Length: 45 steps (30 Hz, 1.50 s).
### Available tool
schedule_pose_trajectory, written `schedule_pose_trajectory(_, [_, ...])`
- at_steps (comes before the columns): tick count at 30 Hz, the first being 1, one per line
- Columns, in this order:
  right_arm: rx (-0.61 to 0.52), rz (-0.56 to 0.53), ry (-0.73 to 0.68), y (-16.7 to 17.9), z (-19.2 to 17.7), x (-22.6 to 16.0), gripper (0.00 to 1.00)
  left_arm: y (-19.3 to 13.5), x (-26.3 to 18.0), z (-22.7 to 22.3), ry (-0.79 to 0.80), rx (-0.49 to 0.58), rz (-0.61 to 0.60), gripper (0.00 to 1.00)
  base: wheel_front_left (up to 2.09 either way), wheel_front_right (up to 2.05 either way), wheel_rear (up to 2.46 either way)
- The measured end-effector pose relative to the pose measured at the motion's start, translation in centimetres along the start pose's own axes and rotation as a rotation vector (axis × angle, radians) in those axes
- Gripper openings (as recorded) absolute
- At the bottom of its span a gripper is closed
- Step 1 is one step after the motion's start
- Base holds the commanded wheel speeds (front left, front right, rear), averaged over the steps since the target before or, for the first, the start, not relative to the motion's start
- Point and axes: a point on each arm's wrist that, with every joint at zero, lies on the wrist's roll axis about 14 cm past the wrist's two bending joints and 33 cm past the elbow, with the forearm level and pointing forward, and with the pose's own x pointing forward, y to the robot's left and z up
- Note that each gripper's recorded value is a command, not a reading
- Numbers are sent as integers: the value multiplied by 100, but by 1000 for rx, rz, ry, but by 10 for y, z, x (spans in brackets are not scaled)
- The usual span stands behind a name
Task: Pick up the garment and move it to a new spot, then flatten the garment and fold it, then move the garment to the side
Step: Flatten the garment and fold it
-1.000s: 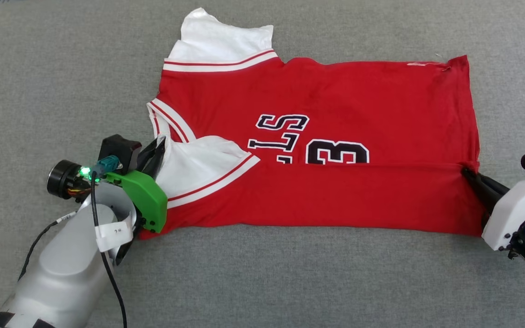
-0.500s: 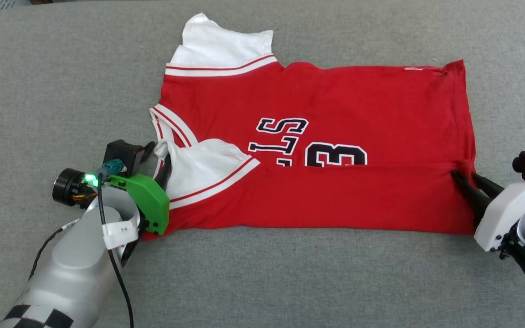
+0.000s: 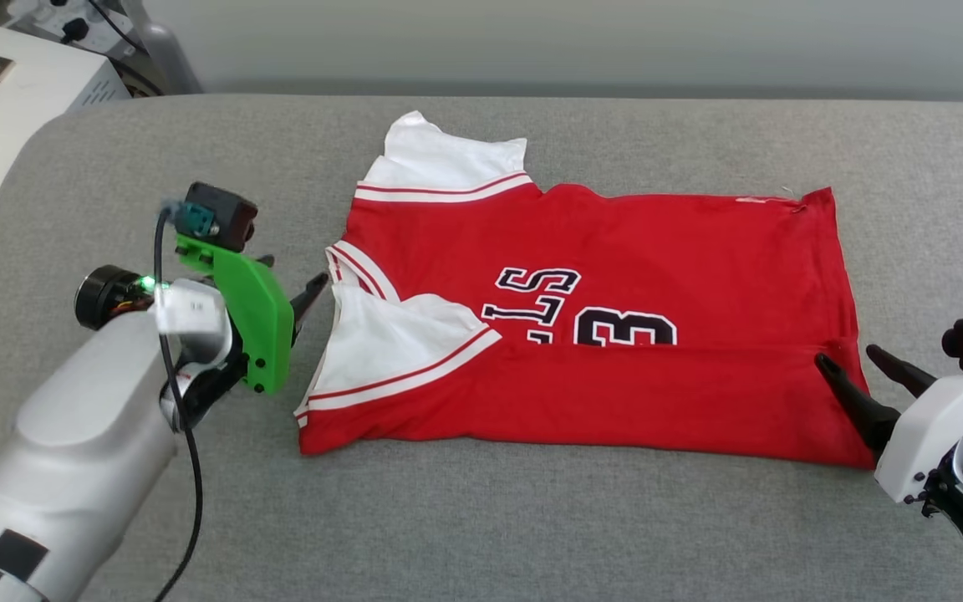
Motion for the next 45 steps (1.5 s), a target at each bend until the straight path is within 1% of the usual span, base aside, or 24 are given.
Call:
schedule_pose_trajectory(2, [-1,4,-1,2,2,-2,100,-6,-7,-6,102,-28,-35,100,0,0,0])
schedule_pose_trajectory(4, [0,6,10,4,0,-4,100,-14,-15,-17,214,-34,-71,100,0,0,0])
schedule_pose_trajectory(10, [11,10,37,5,-5,-4,100,-25,-25,-45,427,-52,-133,100,0,0,0])
schedule_pose_trajectory(15, [25,3,57,3,-11,-5,100,-34,-23,-70,532,-61,-168,100,0,0,0])
schedule_pose_trajectory(21, [43,-12,80,-2,-20,-6,100,-37,-21,-115,655,-84,-173,100,0,0,0])
schedule_pose_trajectory(28, [52,-22,95,-6,-24,-5,100,-35,-10,-132,679,-110,-163,100,0,0,0])
schedule_pose_trajectory(29, [50,-24,94,-7,-24,-5,100,-36,-9,-131,672,-110,-164,47,0,0,0])
schedule_pose_trajectory(30, [45,-25,92,-8,-22,-6,100,-35,-8,-130,654,-113,-162,0,0,0,0])
schedule_pose_trajectory(35, [-20,-19,69,-9,-3,-10,100,-36,-7,-117,549,-119,-154,0,0,0,0])
schedule_pose_trajectory(39, [-110,-20,62,-13,22,-18,100,-44,-10,-106,468,-118,-170,0,0,0,0])
schedule_pose_trajectory(42, [-151,-20,118,-16,28,-25,100,-48,-14,-93,403,-109,-183,0,0,0,0])
schedule_pose_trajectory(45, [-173,-21,217,-19,22,-31,100,-45,-19,-82,352,-98,-182,0,0,0,0])
